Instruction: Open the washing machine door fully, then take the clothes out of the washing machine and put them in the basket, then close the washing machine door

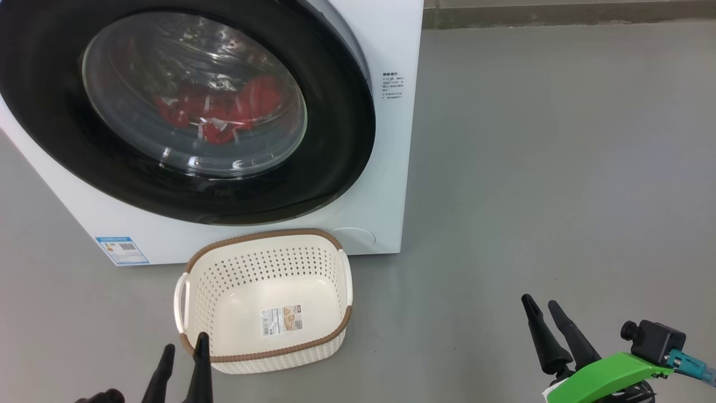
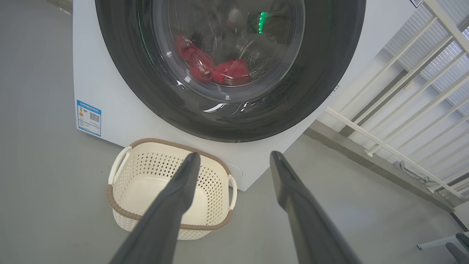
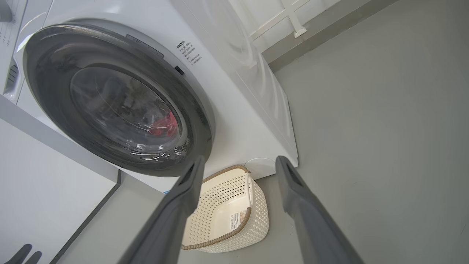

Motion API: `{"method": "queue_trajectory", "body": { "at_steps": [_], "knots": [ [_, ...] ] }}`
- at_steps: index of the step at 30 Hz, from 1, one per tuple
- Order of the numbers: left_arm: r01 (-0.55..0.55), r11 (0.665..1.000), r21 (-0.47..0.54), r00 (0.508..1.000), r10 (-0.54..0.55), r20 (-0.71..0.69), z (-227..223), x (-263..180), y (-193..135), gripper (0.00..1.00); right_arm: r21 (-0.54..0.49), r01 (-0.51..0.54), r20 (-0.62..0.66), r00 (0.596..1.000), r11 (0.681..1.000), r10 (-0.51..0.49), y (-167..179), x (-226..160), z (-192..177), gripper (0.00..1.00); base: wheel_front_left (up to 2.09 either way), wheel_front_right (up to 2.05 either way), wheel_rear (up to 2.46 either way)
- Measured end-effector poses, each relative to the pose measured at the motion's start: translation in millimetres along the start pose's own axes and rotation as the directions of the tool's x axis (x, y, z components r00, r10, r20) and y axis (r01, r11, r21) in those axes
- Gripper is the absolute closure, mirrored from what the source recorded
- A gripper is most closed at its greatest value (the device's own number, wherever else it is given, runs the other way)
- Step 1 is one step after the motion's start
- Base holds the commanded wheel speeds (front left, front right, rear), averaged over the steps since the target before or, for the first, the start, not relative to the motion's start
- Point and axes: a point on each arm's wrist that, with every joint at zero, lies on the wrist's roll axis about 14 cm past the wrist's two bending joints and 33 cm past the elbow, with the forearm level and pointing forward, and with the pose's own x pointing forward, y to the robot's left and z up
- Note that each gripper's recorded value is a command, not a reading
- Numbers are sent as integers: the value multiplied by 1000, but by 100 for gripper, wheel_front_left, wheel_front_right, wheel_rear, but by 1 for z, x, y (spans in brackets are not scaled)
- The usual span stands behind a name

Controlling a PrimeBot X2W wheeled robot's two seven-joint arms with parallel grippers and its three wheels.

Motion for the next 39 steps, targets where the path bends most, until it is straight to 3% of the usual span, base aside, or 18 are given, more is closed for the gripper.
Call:
{"method": "queue_trajectory", "body": {
  "at_steps": [18, 39],
  "knots": [
    [33, 980, 196, 999, -39, 27, 3, 2, -6, 0, -182, -19, -1, 1000, 983, 19, -2, 0, -1, 0, 0, 0, 0],
    [74, 913, 402, 995, -93, 28, -2, -4, -12, 0, -360, 5, 65, 998, 933, 20, -10, -4, 15, 0, 0, 0, 0]
  ]
}}
